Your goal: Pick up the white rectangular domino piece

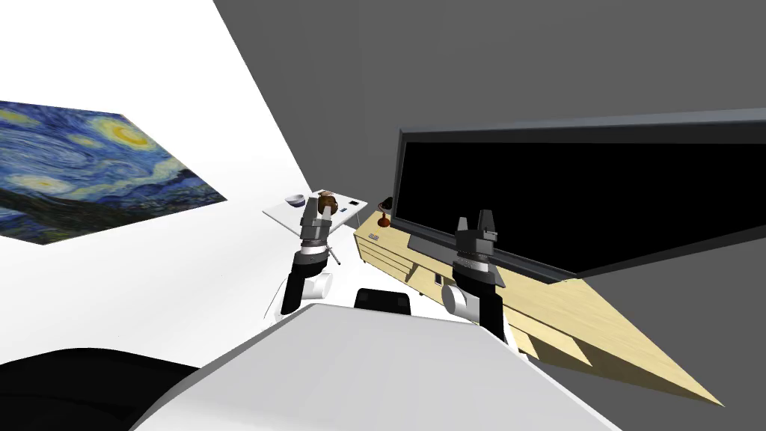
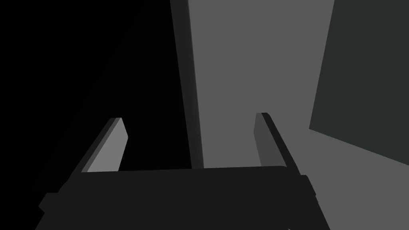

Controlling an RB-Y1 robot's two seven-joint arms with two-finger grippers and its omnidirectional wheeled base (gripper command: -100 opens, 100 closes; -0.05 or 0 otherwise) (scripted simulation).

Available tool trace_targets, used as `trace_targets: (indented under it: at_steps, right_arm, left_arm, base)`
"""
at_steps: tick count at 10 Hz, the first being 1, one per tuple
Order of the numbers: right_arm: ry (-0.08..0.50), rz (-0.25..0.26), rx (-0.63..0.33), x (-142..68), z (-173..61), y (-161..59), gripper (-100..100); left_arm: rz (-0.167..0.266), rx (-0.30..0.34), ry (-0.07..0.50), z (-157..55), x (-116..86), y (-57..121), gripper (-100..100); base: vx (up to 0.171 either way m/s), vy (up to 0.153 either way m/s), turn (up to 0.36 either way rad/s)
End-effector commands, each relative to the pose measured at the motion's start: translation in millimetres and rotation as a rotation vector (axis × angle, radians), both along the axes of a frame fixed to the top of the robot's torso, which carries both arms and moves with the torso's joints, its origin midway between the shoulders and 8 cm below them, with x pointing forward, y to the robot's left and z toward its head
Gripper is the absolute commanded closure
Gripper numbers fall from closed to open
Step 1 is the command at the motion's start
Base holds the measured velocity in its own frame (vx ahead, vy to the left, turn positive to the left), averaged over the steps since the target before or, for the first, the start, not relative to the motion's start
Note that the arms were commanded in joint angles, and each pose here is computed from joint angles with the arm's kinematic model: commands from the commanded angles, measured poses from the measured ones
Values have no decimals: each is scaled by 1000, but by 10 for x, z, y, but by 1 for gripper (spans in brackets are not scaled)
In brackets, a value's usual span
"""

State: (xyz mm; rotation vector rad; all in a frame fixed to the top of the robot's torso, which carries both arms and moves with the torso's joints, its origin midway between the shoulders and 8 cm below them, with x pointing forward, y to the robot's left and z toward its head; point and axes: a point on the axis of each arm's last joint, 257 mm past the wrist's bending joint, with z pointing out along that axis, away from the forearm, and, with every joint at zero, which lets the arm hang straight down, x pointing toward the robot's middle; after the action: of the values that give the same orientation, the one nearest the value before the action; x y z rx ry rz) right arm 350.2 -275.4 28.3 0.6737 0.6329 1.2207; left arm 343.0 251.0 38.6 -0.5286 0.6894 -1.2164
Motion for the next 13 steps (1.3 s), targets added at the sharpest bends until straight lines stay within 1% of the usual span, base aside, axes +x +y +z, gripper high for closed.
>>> trace_targets:
  at_steps: [1, 3, 5, 6, 7, 8, 9, 10, 11, 12, 13]
  right_arm:
    - [0, 0, 0, 0, 0, 0, 0]
    - [0, 0, 0, 0, 0, 0, 0]
    - [0, 0, 0, 0, 0, 0, 0]
    - [0, 0, 0, 0, 0, 0, 0]
    - [0, 0, 0, 0, 0, 0, 0]
    - [0, 0, 0, 0, 0, 0, 0]
    - [0, 0, 0, 0, 0, 0, 0]
    - [0, 0, 0, 0, 0, 0, 0]
    - [0, 0, 0, 0, 0, 0, 0]
    - [0, 0, 0, 0, 0, 0, 0]
    - [0, 0, 0, 0, 0, 0, 0]
  left_arm:
    - [-21, 17, 42, -114, 129, -26, -100]
    - [-39, 27, 100, -276, 313, -36, -100]
    - [-58, 31, 166, -470, 539, -35, -100]
    - [-56, 30, 178, -496, 556, -29, -100]
    - [-62, 30, 220, -616, 689, -20, -100]
    - [-62, 30, 223, -622, 693, -18, -100]
    - [-67, 28, 270, -755, 835, -4, -100]
    - [-75, 28, 297, -831, 955, 1, -100]
    - [-70, 25, 323, -902, 986, 17, -100]
    - [-75, 23, 361, -1016, 1121, 33, -100]
    - [-72, 22, 377, -1053, 1137, 41, -100]
  base:
    - [4, -7, -56]
    - [6, -13, -74]
    - [12, -18, -90]
    - [10, -10, -28]
    - [10, -10, -54]
    - [7, -7, -42]
    - [7, -10, -73]
    - [13, -16, -124]
    - [10, -10, -46]
    - [10, -12, -87]
    - [8, -7, -47]
